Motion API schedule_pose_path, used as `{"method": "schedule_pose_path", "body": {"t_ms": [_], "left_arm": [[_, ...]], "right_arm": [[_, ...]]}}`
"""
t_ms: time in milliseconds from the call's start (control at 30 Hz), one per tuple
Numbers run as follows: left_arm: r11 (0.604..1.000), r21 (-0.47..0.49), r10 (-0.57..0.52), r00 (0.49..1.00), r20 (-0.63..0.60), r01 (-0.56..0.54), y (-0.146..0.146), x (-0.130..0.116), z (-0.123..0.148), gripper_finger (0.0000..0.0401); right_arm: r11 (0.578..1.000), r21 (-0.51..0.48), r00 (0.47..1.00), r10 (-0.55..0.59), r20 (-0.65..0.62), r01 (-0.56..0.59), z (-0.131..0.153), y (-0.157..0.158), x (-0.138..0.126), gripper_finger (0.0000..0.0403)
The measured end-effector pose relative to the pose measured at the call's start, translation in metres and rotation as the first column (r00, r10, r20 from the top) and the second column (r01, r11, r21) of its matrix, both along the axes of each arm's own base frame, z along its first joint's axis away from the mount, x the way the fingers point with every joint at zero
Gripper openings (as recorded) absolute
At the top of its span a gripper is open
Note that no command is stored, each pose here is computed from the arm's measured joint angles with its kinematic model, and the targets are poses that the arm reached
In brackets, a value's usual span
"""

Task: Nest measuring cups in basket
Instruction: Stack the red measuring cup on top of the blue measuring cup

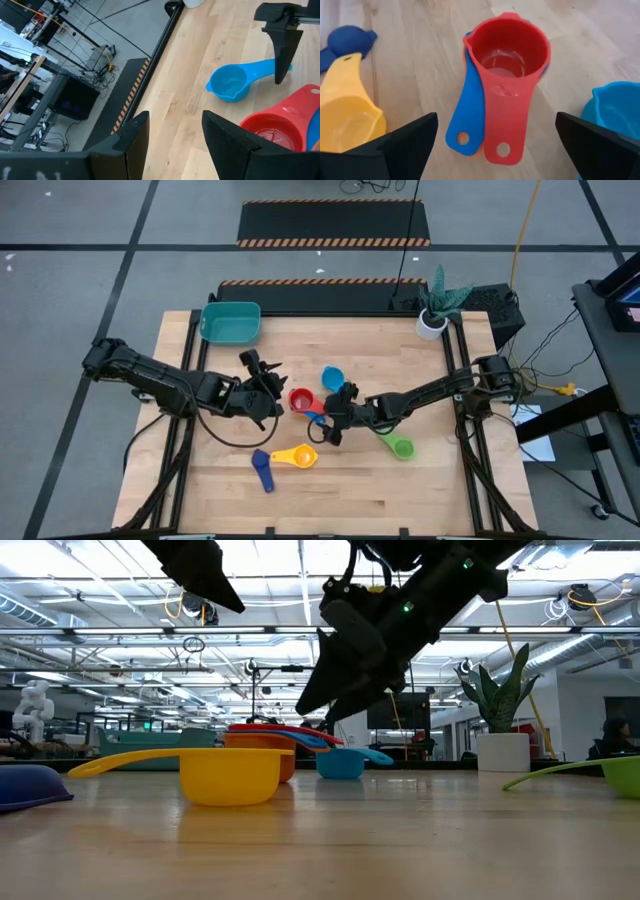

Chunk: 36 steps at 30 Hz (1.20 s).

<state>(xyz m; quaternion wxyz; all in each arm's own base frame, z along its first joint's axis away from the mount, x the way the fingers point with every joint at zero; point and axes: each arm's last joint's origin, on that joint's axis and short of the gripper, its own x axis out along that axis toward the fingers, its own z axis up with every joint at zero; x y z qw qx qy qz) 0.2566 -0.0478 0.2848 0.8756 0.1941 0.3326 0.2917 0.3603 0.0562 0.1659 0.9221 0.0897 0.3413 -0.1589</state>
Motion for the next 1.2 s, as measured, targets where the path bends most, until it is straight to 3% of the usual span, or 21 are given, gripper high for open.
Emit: {"method": "schedule_pose_path", "body": {"t_ms": [367, 700, 1200], "left_arm": [[1.000, 0.001, -0.013, 0.999, 0.031, 0.013, -0.001, 0.003, 0.003, 0.0186], [1.000, 0.007, -0.019, 0.999, 0.026, 0.019, -0.001, 0.003, 0.003, 0.0186], [1.000, 0.005, -0.019, 0.999, 0.027, 0.019, -0.001, 0.003, 0.003, 0.0186]], "right_arm": [[0.999, -0.030, 0.999, -0.033, 0.019, 0.034, -0.018, -0.008, 0.011, 0.0400], [0.998, 0.035, 0.999, 0.049, -0.014, -0.048, -0.024, -0.007, 0.011, 0.0386], [0.999, 0.031, 0.999, 0.043, -0.031, -0.042, -0.025, -0.011, 0.011, 0.0269]]}}
